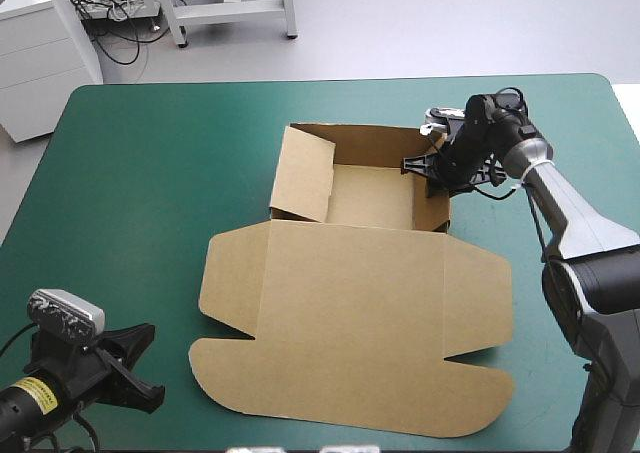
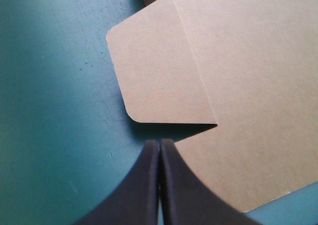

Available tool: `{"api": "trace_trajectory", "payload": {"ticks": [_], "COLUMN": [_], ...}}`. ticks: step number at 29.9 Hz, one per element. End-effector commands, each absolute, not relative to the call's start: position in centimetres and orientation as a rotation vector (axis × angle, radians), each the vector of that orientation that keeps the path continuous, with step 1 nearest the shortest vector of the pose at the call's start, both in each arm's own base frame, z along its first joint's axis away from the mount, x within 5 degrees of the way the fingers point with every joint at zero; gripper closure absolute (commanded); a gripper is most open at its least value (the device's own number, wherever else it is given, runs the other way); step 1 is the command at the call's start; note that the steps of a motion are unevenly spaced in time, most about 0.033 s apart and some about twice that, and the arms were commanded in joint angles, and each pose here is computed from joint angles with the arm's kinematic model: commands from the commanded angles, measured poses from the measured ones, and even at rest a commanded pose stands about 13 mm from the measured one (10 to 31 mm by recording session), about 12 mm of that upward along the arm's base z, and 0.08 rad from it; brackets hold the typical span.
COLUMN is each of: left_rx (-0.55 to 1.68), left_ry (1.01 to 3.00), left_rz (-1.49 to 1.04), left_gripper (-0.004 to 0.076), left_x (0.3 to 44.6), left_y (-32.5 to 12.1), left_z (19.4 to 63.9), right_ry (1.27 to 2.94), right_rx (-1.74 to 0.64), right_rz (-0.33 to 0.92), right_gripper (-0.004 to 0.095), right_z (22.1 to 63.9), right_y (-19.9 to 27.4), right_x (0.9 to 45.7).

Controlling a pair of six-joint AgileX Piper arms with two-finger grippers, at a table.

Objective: Fold the box

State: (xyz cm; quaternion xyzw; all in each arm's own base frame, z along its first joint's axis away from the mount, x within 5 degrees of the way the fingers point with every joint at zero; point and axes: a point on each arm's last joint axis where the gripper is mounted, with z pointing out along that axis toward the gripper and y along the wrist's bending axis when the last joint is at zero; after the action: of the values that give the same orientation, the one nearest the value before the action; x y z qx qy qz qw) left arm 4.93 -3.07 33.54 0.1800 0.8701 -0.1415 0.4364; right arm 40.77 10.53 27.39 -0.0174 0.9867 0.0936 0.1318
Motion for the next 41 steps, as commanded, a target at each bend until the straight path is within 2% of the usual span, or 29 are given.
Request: {"api": "trace_trajectory", "payload": {"ticks": [1, 8, 11, 15, 19, 24, 29, 33, 41], "left_rx": [0.437, 0.438, 0.442, 0.444, 0.444, 0.444, 0.446, 0.449, 0.450], "left_ry": [2.084, 2.085, 2.088, 2.081, 2.084, 2.084, 2.095, 2.099, 2.101], "left_rz": [-0.348, -0.347, -0.331, -0.300, -0.305, -0.305, -0.312, -0.301, -0.293], "left_gripper": [0.0756, 0.0756, 0.0756, 0.0756, 0.0756, 0.0756, 0.0756, 0.0756, 0.0756], "left_x": [5.3, 5.3, 5.4, 5.5, 5.4, 5.4, 5.4, 5.4, 5.4], "left_y": [-3.1, -3.1, -3.0, -2.9, -2.9, -2.9, -2.9, -2.9, -2.8], "left_z": [34.6, 34.6, 34.6, 34.6, 34.6, 34.6, 34.5, 34.4, 34.4], "right_ry": [2.802, 2.763, 2.704, 2.512, 2.354, 2.278, 2.254, 2.284, 2.432], "right_rx": [-0.091, -0.093, -0.103, -0.097, -0.048, 0.116, 0.309, 0.407, 0.552], "right_rz": [0.278, 0.276, 0.260, 0.225, 0.103, -0.052, -0.133, -0.206, -0.264], "right_gripper": [0.0915, 0.0912, 0.0912, 0.0912, 0.0912, 0.0912, 0.0931, 0.0931, 0.0931], "right_z": [30.3, 31.7, 35.0, 41.1, 46.2, 48.7, 49.0, 47.8, 41.9], "right_y": [10.2, 10.1, 9.5, 7.7, 4.0, -1.7, -7.5, -11.4, -18.0], "right_x": [39.9, 40.1, 40.0, 38.9, 36.6, 34.3, 33.1, 33.0, 35.2]}}
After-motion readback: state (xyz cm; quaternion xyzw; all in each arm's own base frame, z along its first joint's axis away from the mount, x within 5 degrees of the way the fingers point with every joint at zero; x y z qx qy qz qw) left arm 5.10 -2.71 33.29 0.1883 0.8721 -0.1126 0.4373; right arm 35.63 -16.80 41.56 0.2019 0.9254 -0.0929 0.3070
